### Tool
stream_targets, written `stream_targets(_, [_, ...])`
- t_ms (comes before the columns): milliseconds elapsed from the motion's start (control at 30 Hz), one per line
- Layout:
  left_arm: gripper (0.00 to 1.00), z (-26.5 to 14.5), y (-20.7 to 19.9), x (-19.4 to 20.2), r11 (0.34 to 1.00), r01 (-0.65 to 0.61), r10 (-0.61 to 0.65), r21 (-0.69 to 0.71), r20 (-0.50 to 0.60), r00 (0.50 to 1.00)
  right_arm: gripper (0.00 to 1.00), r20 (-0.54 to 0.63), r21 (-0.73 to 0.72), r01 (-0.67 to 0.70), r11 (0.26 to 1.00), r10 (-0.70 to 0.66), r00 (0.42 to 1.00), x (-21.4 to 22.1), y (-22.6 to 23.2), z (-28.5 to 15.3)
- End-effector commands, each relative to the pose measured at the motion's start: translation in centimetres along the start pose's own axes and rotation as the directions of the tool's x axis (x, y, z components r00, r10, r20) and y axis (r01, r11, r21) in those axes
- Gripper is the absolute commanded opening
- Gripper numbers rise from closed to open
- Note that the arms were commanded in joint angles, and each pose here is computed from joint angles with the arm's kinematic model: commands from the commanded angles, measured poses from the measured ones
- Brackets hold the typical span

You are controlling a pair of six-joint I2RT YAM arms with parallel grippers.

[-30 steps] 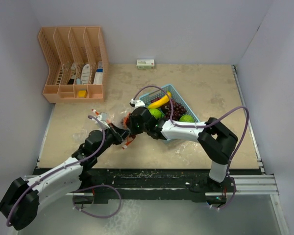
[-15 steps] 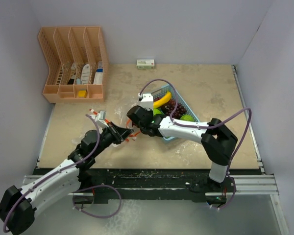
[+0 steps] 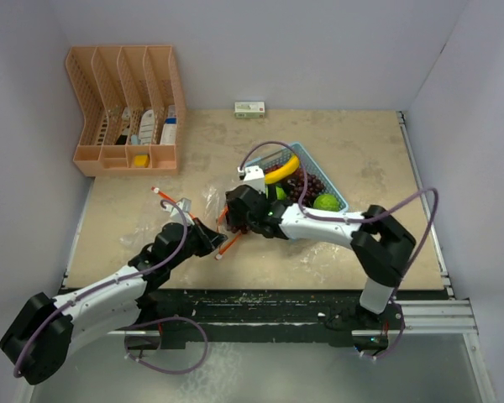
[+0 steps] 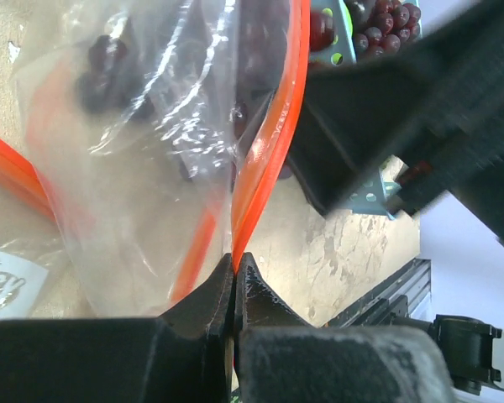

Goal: Place the food in the zip-top bag and seal the zipper
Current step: Place the fake fruit in the zipper food storage bag.

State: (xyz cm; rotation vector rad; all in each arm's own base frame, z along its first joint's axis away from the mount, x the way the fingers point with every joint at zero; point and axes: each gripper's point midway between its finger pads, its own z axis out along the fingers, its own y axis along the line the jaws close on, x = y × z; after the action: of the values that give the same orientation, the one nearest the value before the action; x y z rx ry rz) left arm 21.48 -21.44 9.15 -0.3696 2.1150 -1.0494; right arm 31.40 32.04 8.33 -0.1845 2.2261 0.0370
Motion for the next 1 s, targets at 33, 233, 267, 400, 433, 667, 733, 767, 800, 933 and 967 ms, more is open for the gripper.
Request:
stream_targets(33, [0.00, -0.1, -2.2, -1.6, 0.998, -0.018, 0.015, 0.059, 0.052, 0.999, 0.97, 0.093, -0.346, -0.052, 0.937, 0.090, 0.992, -4.4, 2.6, -6.1])
stream_targets(233, [0.00, -1.0, -2.8, -2.7, 0.998, -0.024, 0.019, 0.053, 0.090, 0.996, 0.92, 0.049, -0.429, -0.088, 0.899, 0.121, 0.991, -2.7, 1.7, -8.7])
stream_targets(267, [0.00, -1.1, -2.9, -2.8, 0.998, -0.024, 0.020, 0.052, 0.093, 0.995, 0.91, 0.038, -0.427, -0.097, 0.899, 0.126, 0.991, -2.4, 1.6, -8.7])
stream_targets(400, [0.00, -1.4, -3.1, -3.0, 0.998, -0.034, 0.029, 0.053, 0.099, 0.995, 0.84, 0.012, -0.383, -0.113, 0.917, 0.128, 0.992, -1.0, 1.1, -7.4])
stream_targets(433, [0.00, -1.4, -3.2, -3.1, 0.998, -0.036, 0.030, 0.054, 0.099, 0.995, 0.82, 0.010, -0.377, -0.110, 0.920, 0.122, 0.992, -0.9, 1.1, -7.1])
stream_targets(667, [0.00, -1.8, -3.1, -3.4, 0.998, -0.060, 0.056, 0.036, 0.106, 0.993, 0.47, 0.054, -0.329, -0.061, 0.942, 0.083, 0.995, -2.0, 0.8, -6.1])
stream_targets(733, [0.00, -1.8, -3.1, -3.5, 0.997, -0.070, 0.066, 0.034, 0.109, 0.992, 0.47, 0.090, -0.253, -0.053, 0.966, 0.078, 0.993, -3.4, -0.8, -6.0])
stream_targets(767, [0.00, -1.8, -3.1, -3.5, 0.997, -0.076, 0.072, 0.034, 0.108, 0.992, 0.47, 0.117, -0.211, -0.066, 0.975, 0.092, 0.989, -4.8, -1.9, -6.1])
stream_targets(800, [0.00, -1.8, -3.1, -3.4, 0.996, -0.078, 0.075, 0.032, 0.105, 0.992, 0.50, 0.132, -0.168, -0.082, 0.982, 0.105, 0.986, -5.7, -3.2, -6.0])
stream_targets(933, [0.00, -1.5, -3.2, -3.2, 0.995, -0.085, 0.081, 0.042, 0.095, 0.992, 0.72, 0.143, -0.018, -0.184, 0.983, 0.185, 0.972, -8.1, -8.8, -4.8])
stream_targets(967, [0.00, -1.5, -3.3, -3.2, 0.995, -0.086, 0.081, 0.049, 0.095, 0.992, 0.78, 0.145, 0.039, -0.199, 0.979, 0.192, 0.971, -8.3, -10.1, -4.2])
